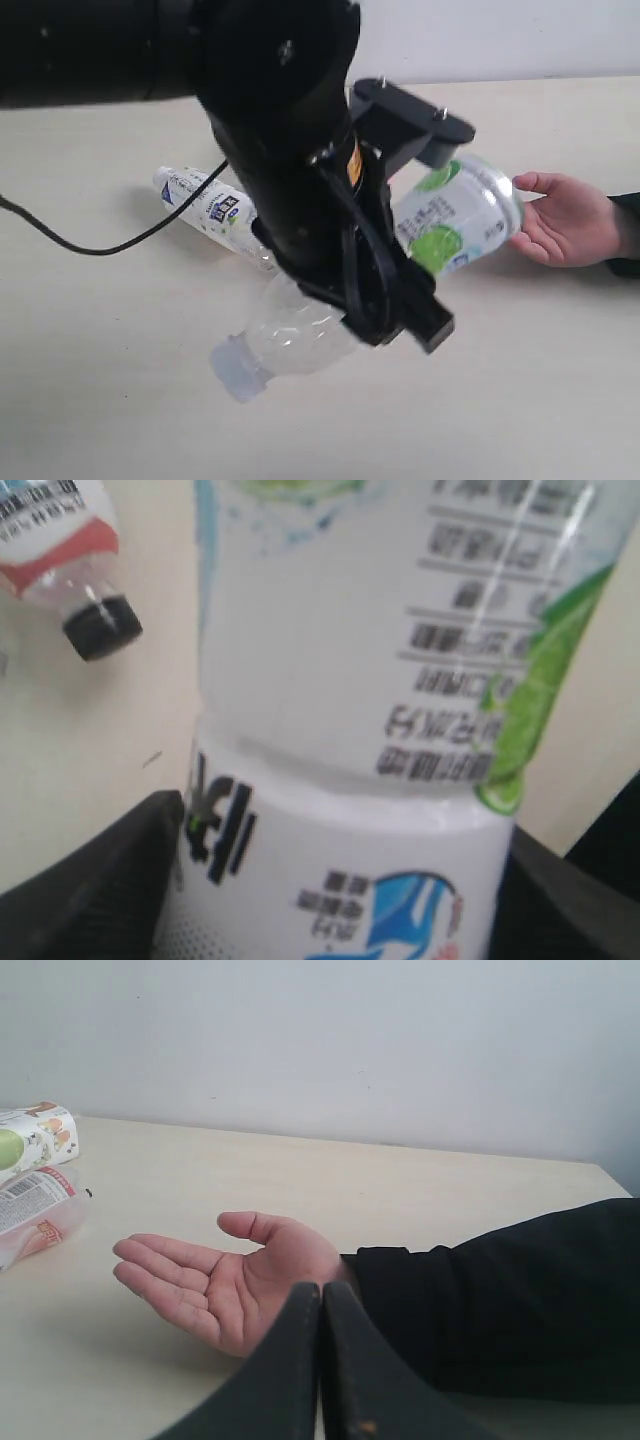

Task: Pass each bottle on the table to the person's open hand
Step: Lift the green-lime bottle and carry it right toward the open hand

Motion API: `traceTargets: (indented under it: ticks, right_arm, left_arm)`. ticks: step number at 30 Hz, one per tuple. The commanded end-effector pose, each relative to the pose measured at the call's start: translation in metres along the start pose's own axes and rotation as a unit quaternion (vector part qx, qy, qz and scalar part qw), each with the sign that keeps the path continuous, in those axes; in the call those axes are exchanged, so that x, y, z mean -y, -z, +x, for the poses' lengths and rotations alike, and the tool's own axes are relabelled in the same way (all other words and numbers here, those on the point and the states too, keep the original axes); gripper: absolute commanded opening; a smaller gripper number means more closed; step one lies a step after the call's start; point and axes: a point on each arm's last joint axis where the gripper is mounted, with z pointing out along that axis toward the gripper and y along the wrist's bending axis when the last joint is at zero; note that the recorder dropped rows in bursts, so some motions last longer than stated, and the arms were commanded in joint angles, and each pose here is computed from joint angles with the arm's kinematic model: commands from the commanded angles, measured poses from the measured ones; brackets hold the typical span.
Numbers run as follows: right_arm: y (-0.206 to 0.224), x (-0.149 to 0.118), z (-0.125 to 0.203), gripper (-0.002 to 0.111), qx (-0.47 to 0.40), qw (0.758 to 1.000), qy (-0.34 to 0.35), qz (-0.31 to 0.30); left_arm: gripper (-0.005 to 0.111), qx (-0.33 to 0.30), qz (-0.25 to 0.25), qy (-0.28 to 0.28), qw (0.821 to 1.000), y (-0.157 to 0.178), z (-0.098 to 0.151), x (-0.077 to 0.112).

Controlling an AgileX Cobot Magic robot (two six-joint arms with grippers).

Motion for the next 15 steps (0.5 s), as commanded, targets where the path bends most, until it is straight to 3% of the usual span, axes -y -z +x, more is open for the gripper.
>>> traceTargets:
  ticks: [1, 8, 15]
  right_arm:
    - [0.0, 0.0, 0.001, 0.001, 0.003, 1.0, -0.001, 0.001]
    - [0.0, 0.0, 0.001, 0.001, 0.003, 1.0, -0.001, 0.001]
    - [0.0, 0.0, 0.001, 0.001, 0.003, 1.0, -0.001, 0.001]
  left_arm:
    - [0.0, 0.071, 0.011, 0.057, 0.996, 0.034, -0.022, 0.004]
    - [0.0, 0.147, 0.033, 0.098, 0.984, 0.066, -0.062, 0.009]
    - [0.0, 0.174, 0.047, 0.122, 0.976, 0.062, -0.094, 0.014]
